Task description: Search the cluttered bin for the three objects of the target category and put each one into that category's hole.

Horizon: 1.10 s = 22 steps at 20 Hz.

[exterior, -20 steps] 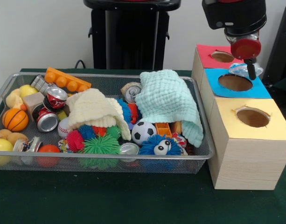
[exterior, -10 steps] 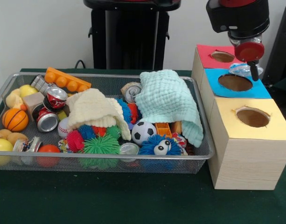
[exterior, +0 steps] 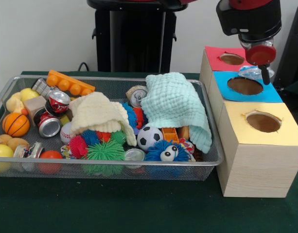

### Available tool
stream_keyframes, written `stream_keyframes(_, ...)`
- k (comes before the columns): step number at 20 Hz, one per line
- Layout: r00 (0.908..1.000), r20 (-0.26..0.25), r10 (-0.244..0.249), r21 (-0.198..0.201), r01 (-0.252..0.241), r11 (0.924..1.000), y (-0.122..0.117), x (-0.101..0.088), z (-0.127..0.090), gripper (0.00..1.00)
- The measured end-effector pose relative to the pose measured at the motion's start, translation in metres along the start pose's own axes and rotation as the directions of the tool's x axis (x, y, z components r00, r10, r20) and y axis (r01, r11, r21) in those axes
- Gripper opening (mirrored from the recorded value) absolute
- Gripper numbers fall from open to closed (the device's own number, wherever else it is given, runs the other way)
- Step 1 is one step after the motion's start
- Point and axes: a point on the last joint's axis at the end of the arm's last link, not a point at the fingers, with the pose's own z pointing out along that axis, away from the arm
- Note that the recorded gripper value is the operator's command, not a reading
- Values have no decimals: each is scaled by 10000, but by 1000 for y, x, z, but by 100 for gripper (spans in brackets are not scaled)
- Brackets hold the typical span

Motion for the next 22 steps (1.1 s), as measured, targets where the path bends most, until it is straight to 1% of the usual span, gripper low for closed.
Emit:
stream_keyframes(7, 9999, -108, -29, -236, 26, 9997, 8, -1, 14, 100)
stream_keyframes(12, 9999, -116, -35, -340, 31, 9994, 10, -2, 20, 100)
stream_keyframes(18, 9998, -185, -6, -354, 0, 9994, 11, 0, 21, 100)
stream_keyframes(19, 9996, -281, -1, -404, -11, 9992, 13, 2, 23, 0)
stream_keyframes(22, 9995, -329, -1, -442, -13, 9990, 15, 2, 24, 0)
